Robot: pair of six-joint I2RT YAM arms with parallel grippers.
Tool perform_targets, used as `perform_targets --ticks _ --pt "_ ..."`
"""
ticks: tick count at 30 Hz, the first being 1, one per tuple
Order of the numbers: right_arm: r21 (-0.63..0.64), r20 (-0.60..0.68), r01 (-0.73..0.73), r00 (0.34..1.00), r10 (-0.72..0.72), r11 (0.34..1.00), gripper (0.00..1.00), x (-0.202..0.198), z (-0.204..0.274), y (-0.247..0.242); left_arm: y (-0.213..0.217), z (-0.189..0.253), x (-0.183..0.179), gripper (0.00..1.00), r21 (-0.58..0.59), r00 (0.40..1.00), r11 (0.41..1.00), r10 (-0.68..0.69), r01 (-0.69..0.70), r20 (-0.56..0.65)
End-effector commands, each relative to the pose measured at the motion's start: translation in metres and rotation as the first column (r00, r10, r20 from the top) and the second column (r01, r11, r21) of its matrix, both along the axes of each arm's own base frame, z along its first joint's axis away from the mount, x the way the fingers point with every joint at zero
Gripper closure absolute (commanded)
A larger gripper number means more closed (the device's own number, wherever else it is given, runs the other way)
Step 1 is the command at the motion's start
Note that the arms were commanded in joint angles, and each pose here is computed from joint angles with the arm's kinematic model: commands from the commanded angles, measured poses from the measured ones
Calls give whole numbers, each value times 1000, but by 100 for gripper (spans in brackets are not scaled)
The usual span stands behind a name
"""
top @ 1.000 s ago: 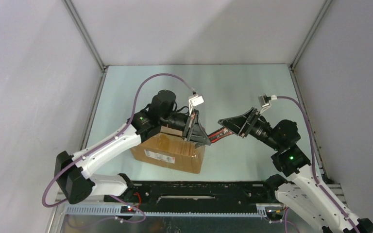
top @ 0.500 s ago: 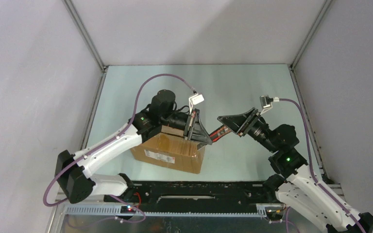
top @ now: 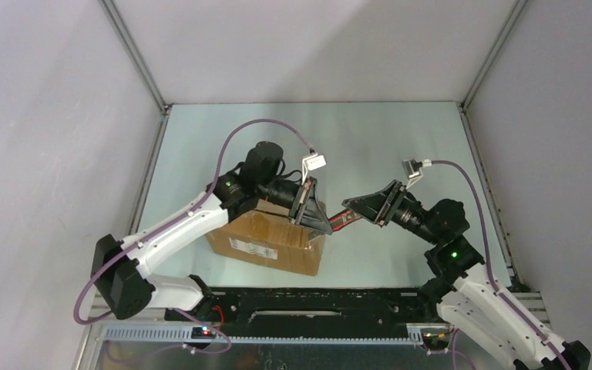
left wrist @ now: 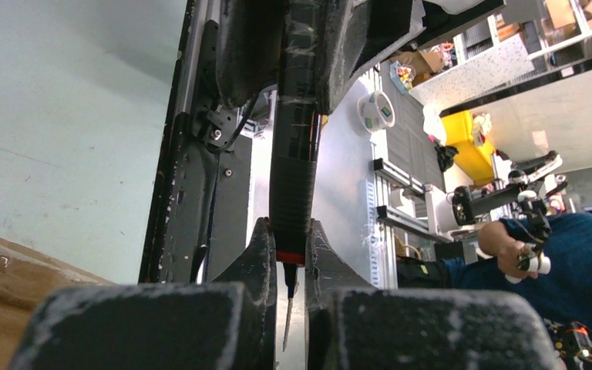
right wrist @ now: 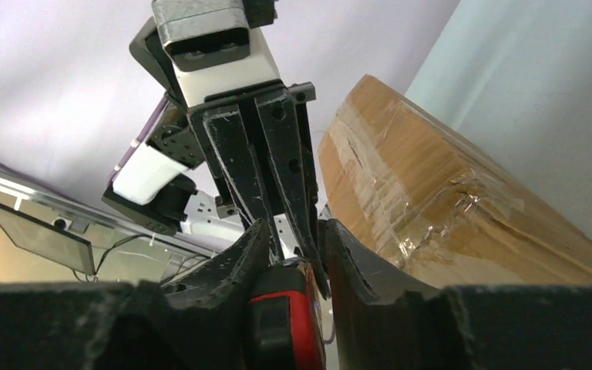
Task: Unpack the express box
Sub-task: Adjust the knife, then cut the express box at the center of the board.
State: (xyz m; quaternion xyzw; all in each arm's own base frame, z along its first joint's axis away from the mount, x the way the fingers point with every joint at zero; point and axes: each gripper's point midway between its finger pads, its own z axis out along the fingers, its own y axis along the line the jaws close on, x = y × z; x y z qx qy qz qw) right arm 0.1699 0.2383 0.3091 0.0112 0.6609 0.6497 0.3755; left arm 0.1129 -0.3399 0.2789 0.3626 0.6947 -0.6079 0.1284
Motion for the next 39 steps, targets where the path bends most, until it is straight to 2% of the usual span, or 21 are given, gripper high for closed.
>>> perform_targets --ticks 1,5,10,13,16,17,22,23,24,27,28,29,31,34,37,39 --pt "-1 -26 -37 999 37 999 63 -5 -5 -6 9 38 -15 100 -97 983 985 -133 146 130" --pt "10 -16 -53 998 53 999 63 -9 -2 -14 12 37 -14 100 -87 981 984 -145 157 125" --pt "27 -30 -72 997 73 997 75 -12 1 -12 8 36 -11 100 -86 984 985 -139 149 114" --pt "43 -43 -43 998 44 998 67 -9 3 -10 0 40 -8 100 -105 988 987 -110 121 110" --pt "57 -49 -9 999 12 998 70 -3 4 -8 -6 39 -7 100 -122 991 987 -96 107 88" --pt "62 -48 -3 999 6 998 72 -2 5 -9 -7 38 -7 100 -121 992 987 -94 103 84" --pt "49 -83 -3 997 7 999 100 -1 -8 -7 -9 37 -2 100 -113 995 991 -62 71 82" --pt "47 -94 7 996 -3 999 100 0 -11 -8 -9 36 2 100 -103 996 993 -40 48 83" --pt "42 -111 34 993 -29 999 100 3 -15 -11 -10 33 7 96 -84 996 996 -14 22 85" --pt "32 -178 132 976 -125 991 100 13 -33 -24 1 7 30 50 85 979 988 110 -126 173" --pt "38 -199 164 968 -153 986 100 16 -38 -30 9 -1 39 37 149 963 971 152 -188 224" --pt "42 -223 193 958 -179 980 100 19 -43 -35 18 -4 43 30 188 949 957 168 -222 266" --pt "34 -263 236 940 -219 971 100 23 -52 -43 34 -7 54 25 239 909 918 222 -316 353" --pt "48 -294 281 921 -255 959 100 26 -62 -50 58 -10 61 22 288 847 873 223 -394 483" --pt "69 -320 321 904 -284 944 100 30 -66 -56 79 -25 59 21 384 804 827 129 -410 580" --pt "84 -336 347 892 -301 934 100 31 -70 -61 82 -37 49 20 443 791 816 29 -372 611"
